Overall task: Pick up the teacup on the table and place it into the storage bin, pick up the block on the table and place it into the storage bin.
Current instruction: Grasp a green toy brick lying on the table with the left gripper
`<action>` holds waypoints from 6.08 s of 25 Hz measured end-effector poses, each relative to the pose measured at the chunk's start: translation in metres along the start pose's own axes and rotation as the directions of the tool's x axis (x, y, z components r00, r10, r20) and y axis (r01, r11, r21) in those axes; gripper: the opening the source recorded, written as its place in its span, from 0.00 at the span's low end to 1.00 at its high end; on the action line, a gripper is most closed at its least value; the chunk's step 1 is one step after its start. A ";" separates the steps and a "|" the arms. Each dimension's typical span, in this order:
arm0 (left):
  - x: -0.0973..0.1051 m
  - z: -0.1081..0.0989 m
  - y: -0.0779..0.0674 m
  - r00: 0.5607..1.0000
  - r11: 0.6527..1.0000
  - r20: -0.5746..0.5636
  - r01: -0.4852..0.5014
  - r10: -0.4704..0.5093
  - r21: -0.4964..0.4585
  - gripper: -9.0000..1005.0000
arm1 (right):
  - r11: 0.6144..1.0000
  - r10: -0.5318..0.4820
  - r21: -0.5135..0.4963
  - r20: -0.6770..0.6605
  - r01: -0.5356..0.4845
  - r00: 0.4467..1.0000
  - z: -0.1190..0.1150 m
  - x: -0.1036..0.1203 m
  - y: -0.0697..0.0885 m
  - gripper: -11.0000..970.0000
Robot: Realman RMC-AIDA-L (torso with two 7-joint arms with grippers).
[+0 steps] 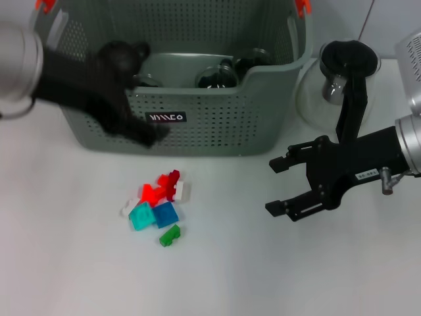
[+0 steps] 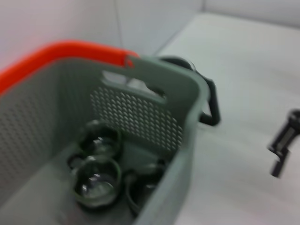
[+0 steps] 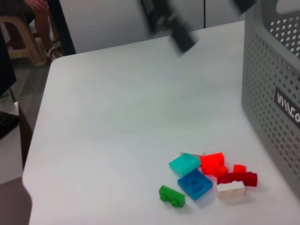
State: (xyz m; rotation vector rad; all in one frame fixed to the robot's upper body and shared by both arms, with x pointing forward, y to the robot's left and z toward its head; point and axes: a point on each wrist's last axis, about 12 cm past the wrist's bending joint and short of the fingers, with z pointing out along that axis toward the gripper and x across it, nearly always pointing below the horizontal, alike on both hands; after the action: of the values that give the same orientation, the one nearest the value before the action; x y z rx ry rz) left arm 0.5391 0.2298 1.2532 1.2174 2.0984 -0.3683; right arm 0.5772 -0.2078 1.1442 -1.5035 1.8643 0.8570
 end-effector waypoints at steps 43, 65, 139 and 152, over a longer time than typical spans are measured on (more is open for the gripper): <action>0.042 0.133 -0.038 0.845 0.941 -0.506 0.293 -0.173 0.167 0.94 | 0.999 0.007 0.046 0.009 -0.008 1.000 -0.004 -0.001 -0.008 0.91; 0.032 0.145 -0.037 0.815 0.948 -0.540 0.305 -0.211 0.090 0.94 | 0.999 0.001 0.051 0.007 -0.001 1.000 -0.005 0.000 -0.009 0.91; 0.021 0.157 -0.039 0.779 0.960 -0.583 0.278 -0.233 -0.011 0.43 | 0.997 -0.021 0.076 0.018 0.019 1.000 -0.006 -0.005 -0.013 0.91; 0.018 0.159 -0.040 0.778 0.961 -0.586 0.277 -0.227 -0.006 0.43 | 0.996 -0.023 0.081 0.018 0.021 1.000 -0.006 -0.006 -0.014 0.91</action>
State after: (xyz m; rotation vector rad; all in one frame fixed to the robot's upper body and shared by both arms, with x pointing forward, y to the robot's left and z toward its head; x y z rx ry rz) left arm 0.5642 0.1347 1.1211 1.1964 2.8235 -0.2090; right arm 0.5918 -0.2111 1.1507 -1.4587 1.8428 0.7734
